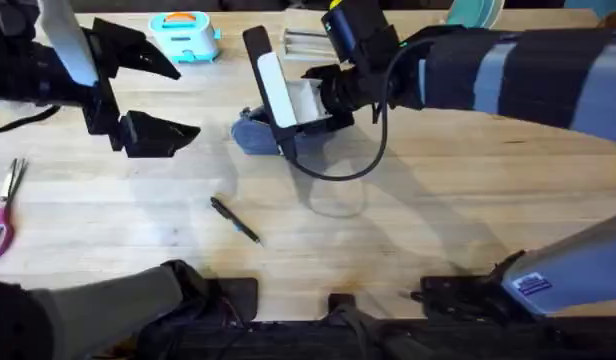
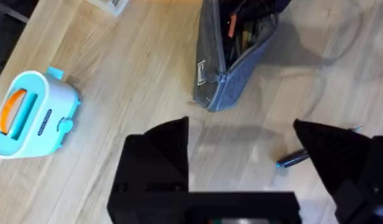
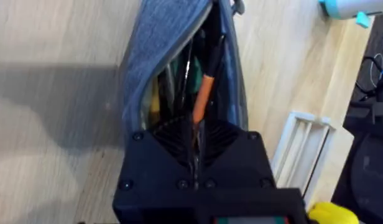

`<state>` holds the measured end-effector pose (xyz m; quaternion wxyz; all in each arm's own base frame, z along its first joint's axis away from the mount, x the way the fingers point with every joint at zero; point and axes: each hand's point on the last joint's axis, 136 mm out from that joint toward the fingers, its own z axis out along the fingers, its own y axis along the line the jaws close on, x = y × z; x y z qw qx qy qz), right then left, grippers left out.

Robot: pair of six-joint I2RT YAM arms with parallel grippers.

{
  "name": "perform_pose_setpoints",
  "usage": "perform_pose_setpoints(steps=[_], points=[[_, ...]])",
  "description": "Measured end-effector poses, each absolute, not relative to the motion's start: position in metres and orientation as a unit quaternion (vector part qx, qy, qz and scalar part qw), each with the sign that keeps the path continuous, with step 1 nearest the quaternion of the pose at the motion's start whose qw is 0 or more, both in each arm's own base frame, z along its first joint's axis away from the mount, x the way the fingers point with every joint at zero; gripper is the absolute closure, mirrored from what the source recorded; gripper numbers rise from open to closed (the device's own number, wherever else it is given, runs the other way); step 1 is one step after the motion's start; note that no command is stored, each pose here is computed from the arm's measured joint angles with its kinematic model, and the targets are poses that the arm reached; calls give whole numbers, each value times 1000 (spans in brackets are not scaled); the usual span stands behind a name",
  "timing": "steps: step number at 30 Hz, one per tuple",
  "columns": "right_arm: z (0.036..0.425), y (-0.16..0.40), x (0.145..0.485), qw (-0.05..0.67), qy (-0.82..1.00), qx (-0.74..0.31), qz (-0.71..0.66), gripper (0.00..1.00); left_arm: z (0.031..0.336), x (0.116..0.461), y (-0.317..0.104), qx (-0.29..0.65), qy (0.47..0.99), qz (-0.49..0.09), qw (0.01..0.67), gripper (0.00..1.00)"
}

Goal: Unzip the bag, pick up the pens from the table one at a time and place them inside, then zip the bag closed.

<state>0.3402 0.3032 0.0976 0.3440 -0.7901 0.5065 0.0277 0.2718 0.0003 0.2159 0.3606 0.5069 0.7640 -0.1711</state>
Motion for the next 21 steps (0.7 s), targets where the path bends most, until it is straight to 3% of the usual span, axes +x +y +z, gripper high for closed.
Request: perform_pose_setpoints(steps=[16,17,21], points=[[85,316,354,361,497,-789,25,952,216,272,0,507,764,-171,361,7],[85,317,354,363,498,-787,25,873,216,272,0,507,764,-171,361,7],[98,323,364,387,488,-782,13,302,216,272,0,507,764,-171,361,6]])
